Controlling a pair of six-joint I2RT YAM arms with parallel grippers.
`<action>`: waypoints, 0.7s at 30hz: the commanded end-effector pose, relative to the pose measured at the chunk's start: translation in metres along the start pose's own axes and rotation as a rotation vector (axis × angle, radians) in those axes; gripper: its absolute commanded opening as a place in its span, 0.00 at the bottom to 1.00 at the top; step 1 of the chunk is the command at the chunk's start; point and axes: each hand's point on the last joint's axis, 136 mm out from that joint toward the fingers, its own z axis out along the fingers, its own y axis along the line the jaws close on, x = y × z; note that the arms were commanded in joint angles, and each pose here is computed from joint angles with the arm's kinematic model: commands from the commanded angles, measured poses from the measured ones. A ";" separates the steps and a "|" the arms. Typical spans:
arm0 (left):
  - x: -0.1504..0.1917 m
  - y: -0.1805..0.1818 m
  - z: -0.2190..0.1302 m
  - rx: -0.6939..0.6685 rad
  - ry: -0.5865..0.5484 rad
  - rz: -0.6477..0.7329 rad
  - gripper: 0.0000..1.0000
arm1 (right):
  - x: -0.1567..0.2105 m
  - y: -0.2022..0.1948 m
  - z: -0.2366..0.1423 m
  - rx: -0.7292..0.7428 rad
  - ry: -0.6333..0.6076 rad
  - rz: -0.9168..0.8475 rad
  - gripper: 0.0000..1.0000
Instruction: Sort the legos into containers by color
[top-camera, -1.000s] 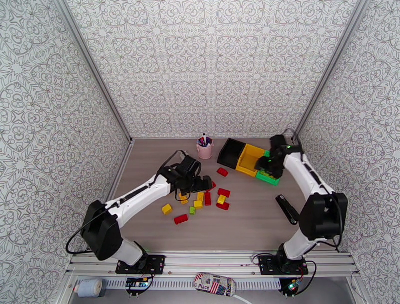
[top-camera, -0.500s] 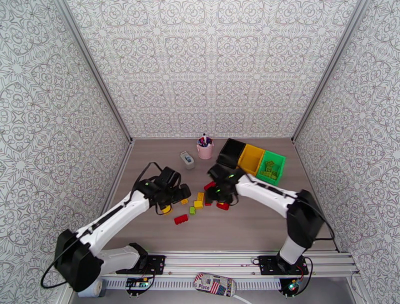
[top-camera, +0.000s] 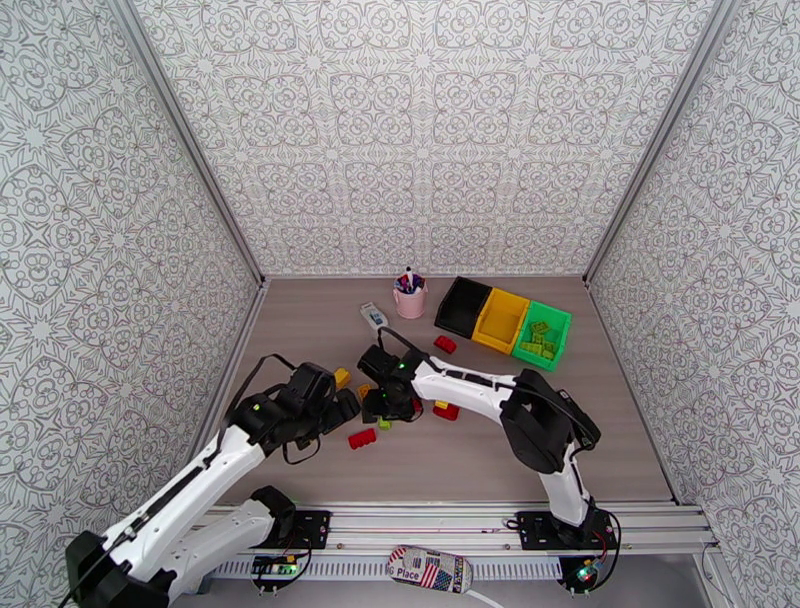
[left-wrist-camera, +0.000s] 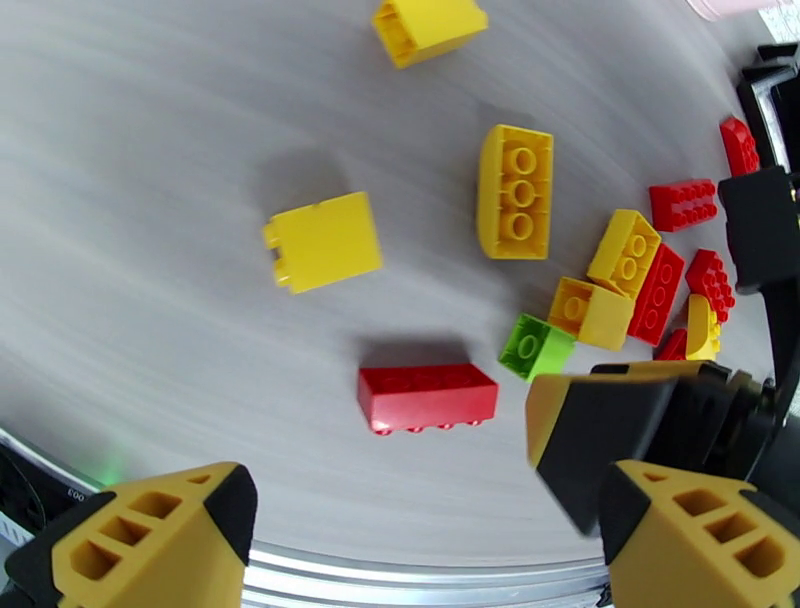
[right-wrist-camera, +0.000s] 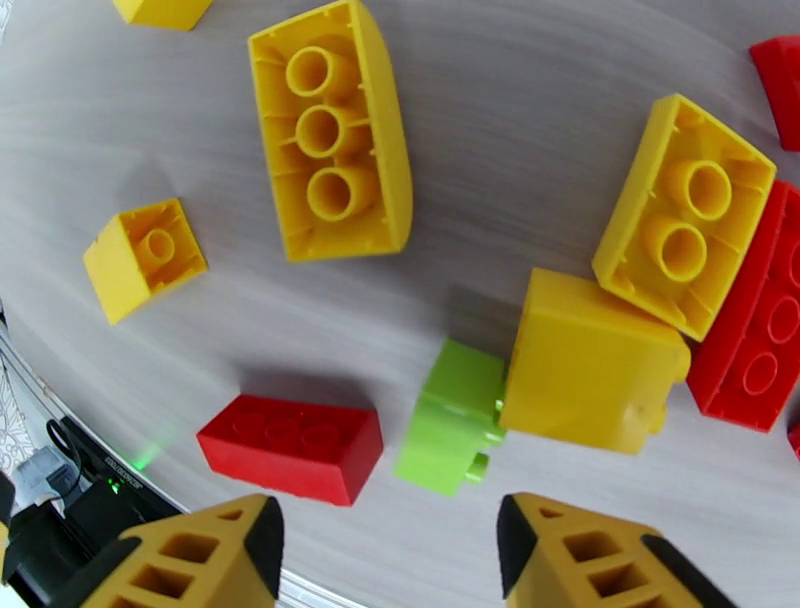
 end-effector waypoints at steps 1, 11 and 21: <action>0.003 0.014 0.001 -0.037 -0.004 -0.034 0.96 | -0.002 -0.005 0.003 0.052 0.005 0.026 0.58; 0.003 0.012 0.002 -0.038 -0.002 -0.021 0.96 | -0.003 -0.012 0.024 0.101 0.037 0.030 0.54; 0.002 0.009 0.004 -0.042 0.002 -0.018 0.96 | -0.004 -0.017 0.038 0.134 0.052 0.018 0.44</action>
